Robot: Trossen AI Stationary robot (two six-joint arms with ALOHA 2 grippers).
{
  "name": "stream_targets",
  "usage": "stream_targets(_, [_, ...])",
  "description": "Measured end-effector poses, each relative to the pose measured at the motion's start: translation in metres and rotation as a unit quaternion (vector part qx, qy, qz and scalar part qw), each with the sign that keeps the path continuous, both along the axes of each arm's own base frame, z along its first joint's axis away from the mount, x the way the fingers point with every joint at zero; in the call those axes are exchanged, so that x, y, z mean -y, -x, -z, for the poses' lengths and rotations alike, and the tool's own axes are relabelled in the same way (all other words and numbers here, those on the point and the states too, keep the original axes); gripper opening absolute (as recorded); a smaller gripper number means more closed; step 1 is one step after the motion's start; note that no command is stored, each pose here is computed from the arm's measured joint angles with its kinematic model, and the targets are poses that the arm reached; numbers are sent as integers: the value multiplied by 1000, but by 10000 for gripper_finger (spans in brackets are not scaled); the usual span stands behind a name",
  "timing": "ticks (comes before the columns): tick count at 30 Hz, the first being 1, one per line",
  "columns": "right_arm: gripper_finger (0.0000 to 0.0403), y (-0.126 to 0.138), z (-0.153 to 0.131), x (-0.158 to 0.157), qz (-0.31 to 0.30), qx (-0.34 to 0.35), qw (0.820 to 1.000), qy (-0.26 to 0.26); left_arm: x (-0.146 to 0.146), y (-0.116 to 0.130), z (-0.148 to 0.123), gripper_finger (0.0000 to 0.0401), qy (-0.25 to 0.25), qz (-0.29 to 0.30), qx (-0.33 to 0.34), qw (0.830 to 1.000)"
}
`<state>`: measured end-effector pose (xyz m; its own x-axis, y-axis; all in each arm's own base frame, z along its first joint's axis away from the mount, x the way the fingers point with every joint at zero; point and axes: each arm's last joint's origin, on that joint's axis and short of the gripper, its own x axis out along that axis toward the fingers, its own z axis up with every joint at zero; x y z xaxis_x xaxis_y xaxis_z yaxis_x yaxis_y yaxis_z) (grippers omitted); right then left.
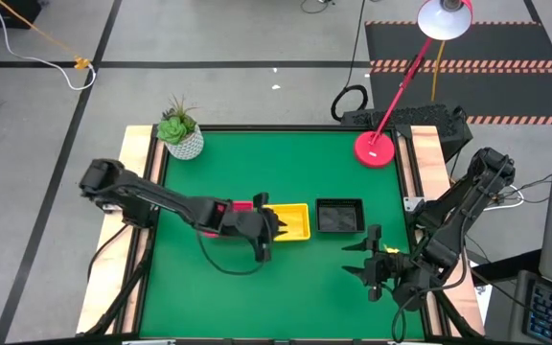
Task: Stack baskets by color
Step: Return to Home Position
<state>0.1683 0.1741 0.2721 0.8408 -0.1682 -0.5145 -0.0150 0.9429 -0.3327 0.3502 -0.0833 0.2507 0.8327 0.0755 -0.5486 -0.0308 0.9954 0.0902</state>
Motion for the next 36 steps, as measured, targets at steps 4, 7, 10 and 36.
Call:
stream_targets(4, [219,0,0,1,8,8,1000,13,-6,19,-29,88,-13,-3,21,1000])
stream_targets(7, [218,0,-1,3,5,6,1000,22,-11,32,-46,88,-42,-13,34,998])
stream_targets(10, [206,3,-7,7,12,22,999,35,-19,45,-54,88,-50,-23,47,997])
stream_targets(36, [2,44,52,108,-84,131,987,-41,-42,90,21,66,-15,-33,153,988])
